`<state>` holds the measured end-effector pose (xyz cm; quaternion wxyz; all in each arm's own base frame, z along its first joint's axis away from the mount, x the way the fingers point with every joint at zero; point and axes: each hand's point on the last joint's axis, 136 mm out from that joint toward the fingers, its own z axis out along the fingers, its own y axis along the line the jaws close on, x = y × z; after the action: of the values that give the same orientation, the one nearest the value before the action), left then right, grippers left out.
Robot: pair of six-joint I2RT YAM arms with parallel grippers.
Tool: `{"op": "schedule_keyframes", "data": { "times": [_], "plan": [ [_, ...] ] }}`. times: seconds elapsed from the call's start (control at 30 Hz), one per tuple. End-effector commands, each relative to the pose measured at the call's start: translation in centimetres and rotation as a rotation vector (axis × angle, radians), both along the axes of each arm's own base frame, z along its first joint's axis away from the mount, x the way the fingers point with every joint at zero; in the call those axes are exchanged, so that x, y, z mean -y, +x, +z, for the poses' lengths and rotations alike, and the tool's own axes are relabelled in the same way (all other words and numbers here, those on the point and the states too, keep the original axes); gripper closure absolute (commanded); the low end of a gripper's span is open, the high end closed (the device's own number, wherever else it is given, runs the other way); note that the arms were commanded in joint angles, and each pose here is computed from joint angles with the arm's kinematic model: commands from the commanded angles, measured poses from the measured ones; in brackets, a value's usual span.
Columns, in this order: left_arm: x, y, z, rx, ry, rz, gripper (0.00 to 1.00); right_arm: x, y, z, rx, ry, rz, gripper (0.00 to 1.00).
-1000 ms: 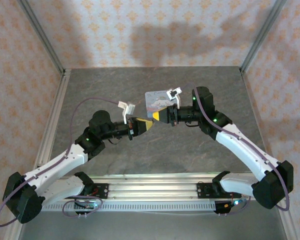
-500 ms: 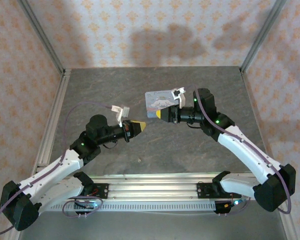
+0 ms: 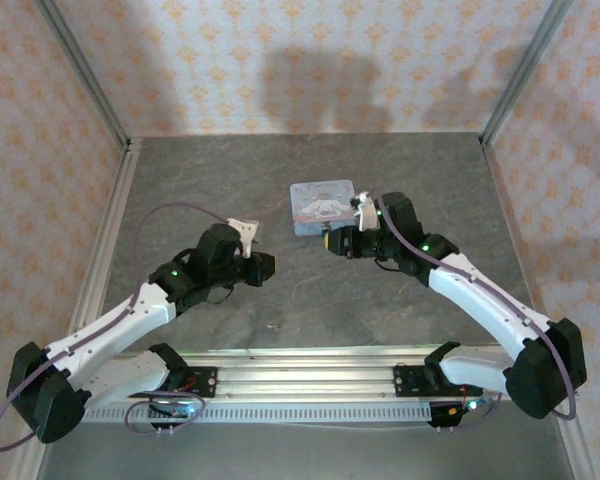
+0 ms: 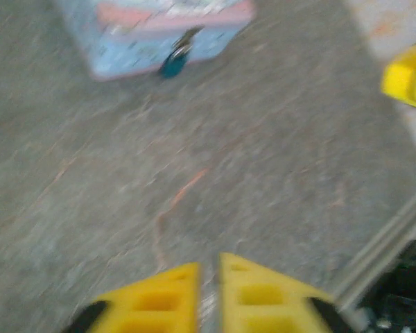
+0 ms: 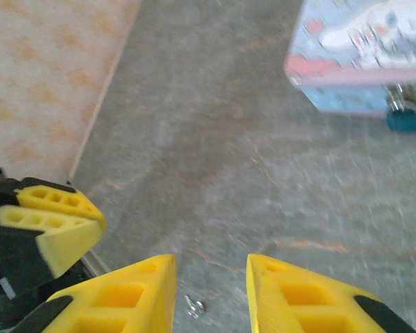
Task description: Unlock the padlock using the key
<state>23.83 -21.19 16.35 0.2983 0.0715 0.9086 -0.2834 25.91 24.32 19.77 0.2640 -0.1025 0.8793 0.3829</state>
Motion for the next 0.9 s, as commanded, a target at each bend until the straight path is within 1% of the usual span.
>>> {"op": "schedule_keyframes", "data": {
  "times": [0.0, 0.1, 0.17, 0.2, 0.27, 0.33, 0.4, 0.53, 0.7, 0.8, 0.87],
  "plan": [
    [-3.2, -1.9, -3.6, -0.11, 0.227, 0.134, 0.71, 0.4, -0.9, -2.1, -0.025, -0.039, -0.01, 0.68],
    [-6.1, -2.7, -5.6, -0.156, 0.298, 0.29, 0.63, -0.5, -3.2, -4.0, 0.035, -0.139, 0.115, 0.69],
    [-7.6, -3.0, -6.5, -0.173, 0.303, 0.383, 0.6, -1.7, -5.2, -5.3, 0.095, -0.226, 0.232, 0.67],
    [-7.9, -3.2, -6.8, -0.182, 0.294, 0.41, 0.6, -2.2, -6.0, -5.8, 0.107, -0.25, 0.28, 0.66],
    [-7.7, -3.6, -7.6, -0.214, 0.257, 0.433, 0.61, -3.5, -7.5, -7.1, 0.11, -0.302, 0.384, 0.63],
    [-6.8, -4.1, -8.2, -0.244, 0.22, 0.401, 0.62, -4.1, -7.8, -8.0, 0.091, -0.332, 0.41, 0.63],
    [-5.4, -4.6, -8.0, -0.23, 0.228, 0.321, 0.62, -3.8, -7.0, -8.7, 0.078, -0.363, 0.362, 0.64],
    [-3.2, -5.8, -8.0, -0.16, 0.369, 0.159, 0.56, -1.7, -4.6, -9.0, 0.12, -0.414, 0.176, 0.66],
    [0.3, -7.0, -9.8, -0.143, 0.476, -0.003, 0.54, 2.3, -2.2, -9.1, 0.057, -0.393, -0.051, 0.66],
    [1.9, -7.3, -11.1, -0.148, 0.54, -0.065, 0.54, 4.2, -2.0, -9.2, 0.034, -0.379, -0.123, 0.66],
    [2.7, -7.3, -12.0, -0.166, 0.566, -0.092, 0.56, 4.8, -2.0, -9.3, 0.027, -0.381, -0.142, 0.65]
  ]
}}
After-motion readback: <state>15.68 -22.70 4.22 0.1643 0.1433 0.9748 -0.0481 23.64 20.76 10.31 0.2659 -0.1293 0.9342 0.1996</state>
